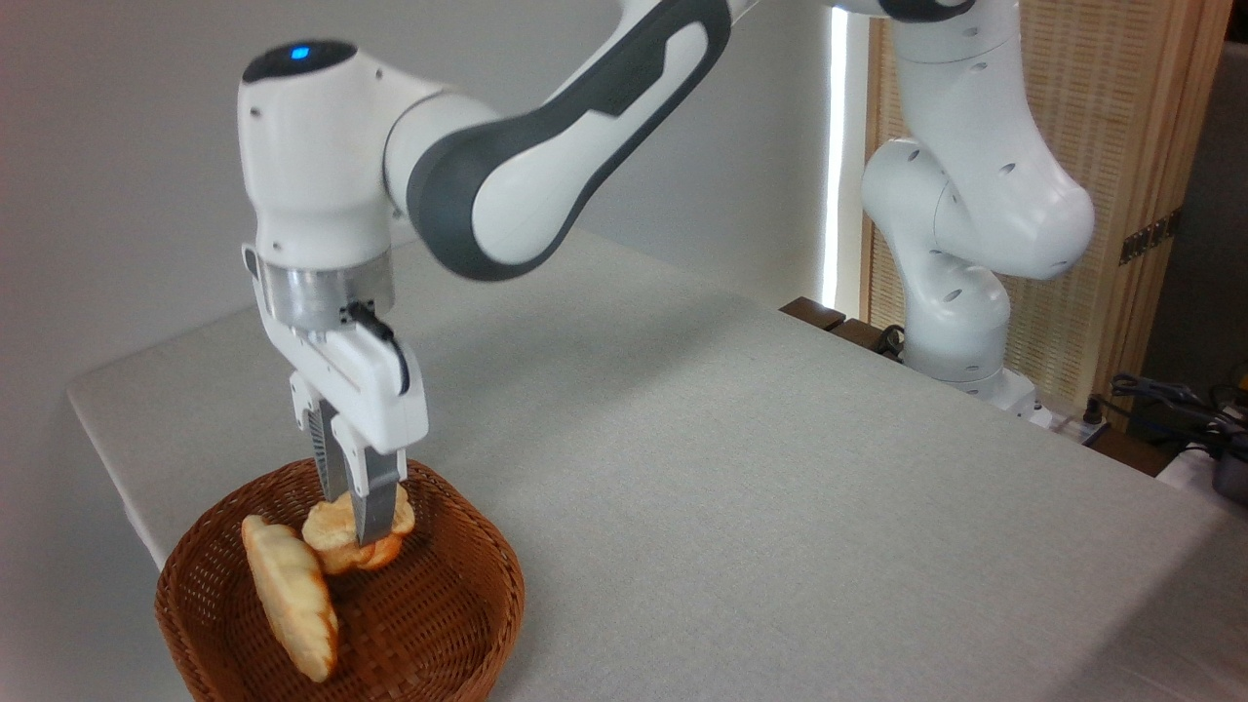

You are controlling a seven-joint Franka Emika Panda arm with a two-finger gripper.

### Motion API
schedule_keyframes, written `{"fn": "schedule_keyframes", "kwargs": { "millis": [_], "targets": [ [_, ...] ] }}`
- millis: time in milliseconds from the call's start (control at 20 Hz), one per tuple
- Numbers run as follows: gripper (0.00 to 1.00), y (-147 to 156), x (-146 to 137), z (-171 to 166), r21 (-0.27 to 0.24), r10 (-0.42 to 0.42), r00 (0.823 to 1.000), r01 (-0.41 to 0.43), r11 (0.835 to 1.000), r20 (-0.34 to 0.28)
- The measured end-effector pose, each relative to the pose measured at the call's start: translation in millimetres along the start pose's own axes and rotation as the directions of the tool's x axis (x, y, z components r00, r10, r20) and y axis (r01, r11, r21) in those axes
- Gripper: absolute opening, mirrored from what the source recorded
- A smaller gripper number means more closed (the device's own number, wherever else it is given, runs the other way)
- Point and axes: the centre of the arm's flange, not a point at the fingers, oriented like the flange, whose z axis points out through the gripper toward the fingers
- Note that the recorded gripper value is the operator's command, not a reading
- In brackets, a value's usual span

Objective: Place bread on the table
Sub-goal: 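Carry the bun out of the basket and lower it onto the table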

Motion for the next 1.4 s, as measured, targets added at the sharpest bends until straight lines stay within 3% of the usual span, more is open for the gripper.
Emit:
{"fn": "schedule_keyframes", "kwargs": {
  "millis": [150, 400, 850, 900, 1000, 1100, 1400],
  "targets": [
    [0.52, -9.0, -11.2, -32.5, 0.019, -0.024, 1.000, 0.024, 1.000, -0.017],
    [0.52, 0.8, -24.7, -49.7, -0.019, -0.025, 0.999, 0.026, 0.999, 0.042],
    [0.57, 63.7, -56.8, -47.4, -0.079, 0.020, 0.994, -0.012, 0.997, 0.108],
    [0.64, 73.1, -58.4, -45.5, -0.085, 0.033, 0.993, -0.023, 0.996, 0.114],
    [0.67, 85.3, -59.2, -41.1, -0.094, 0.051, 0.991, -0.039, 0.995, 0.124],
    [1.00, 100.7, -57.6, -35.7, -0.106, 0.077, 0.988, -0.063, 0.992, 0.134],
    [1.00, 128.3, -53.8, -19.9, -0.128, 0.125, 0.981, -0.106, 0.986, 0.151]
  ]
}}
